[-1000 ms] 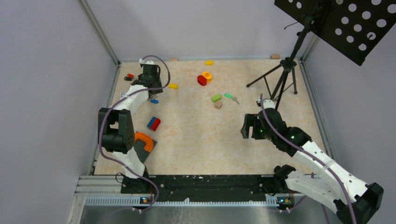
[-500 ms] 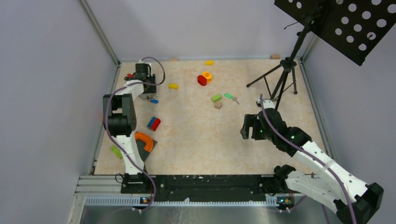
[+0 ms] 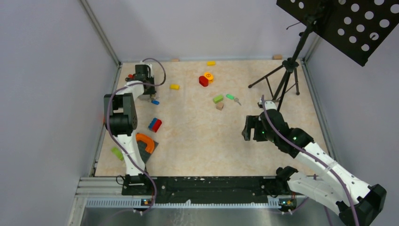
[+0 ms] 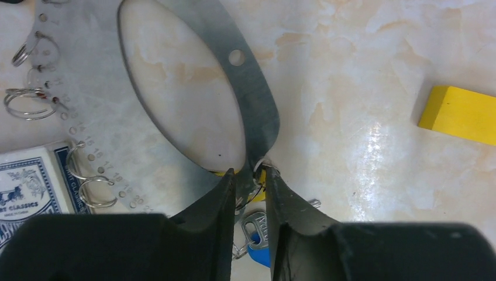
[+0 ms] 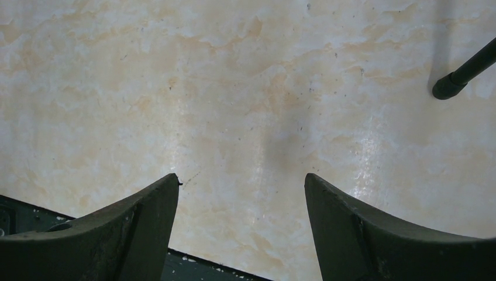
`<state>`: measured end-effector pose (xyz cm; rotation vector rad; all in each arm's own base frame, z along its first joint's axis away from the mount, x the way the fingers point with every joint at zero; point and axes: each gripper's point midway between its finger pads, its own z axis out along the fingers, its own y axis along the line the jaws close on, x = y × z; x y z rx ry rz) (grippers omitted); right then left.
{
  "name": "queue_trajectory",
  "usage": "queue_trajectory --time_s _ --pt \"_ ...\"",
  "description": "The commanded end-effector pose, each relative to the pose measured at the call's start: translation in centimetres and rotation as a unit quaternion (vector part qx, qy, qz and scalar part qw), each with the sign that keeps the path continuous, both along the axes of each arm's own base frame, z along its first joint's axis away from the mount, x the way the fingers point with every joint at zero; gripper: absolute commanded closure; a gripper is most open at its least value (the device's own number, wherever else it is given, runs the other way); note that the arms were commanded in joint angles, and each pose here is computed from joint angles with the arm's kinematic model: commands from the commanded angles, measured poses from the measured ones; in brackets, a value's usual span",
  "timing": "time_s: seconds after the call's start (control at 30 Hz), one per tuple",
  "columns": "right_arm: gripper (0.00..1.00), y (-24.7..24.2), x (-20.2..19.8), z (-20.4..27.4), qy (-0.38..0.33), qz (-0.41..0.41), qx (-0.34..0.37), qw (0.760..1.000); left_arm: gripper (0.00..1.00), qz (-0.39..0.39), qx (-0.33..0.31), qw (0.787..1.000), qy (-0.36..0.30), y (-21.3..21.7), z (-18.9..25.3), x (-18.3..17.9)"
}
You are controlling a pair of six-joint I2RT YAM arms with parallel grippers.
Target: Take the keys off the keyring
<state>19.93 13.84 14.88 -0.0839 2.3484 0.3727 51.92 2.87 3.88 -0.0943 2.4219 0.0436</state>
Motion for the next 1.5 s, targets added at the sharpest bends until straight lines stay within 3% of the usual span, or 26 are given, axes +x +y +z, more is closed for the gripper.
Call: queue_trajectory --time_s 0.0,0.2,0.43,0.67,0.9,1.47 --pt "0.22 0.4 0.3 0.6 -0.01 0.008 0.005 1.0 0.76 -0.017 -0.014 0.999 -0.024 -0.4 0.9 1.0" --pt "0.23 0.5 0.3 0.5 -0.01 0.01 0.006 1.0 1.0 -0.012 -0.024 0.999 -0.029 -0.7 1.7 0.5" --pt "0.23 0.5 0.3 0.6 -0.013 0.01 0.008 1.0 1.0 -0.019 -0.053 0.998 -0.03 -2.0 3.0 -0.4" --pt "0.23 0.5 0.3 0.7 -0.015 0.008 0.01 1.0 1.0 -0.049 -0.084 0.995 -0.029 -7.6 5.4 -3.1" --pt "0.23 0.1 0.3 1.4 -0.021 0.0 0.009 1.0 1.0 -0.094 -0.106 0.99 -0.027 -15.2 7.4 -8.6" --pt "0.27 -1.0 0.2 6.8 -0.073 -0.051 0.066 0.994 1.0 -0.201 -0.204 0.958 0.017 -29.1 10.2 -31.1"
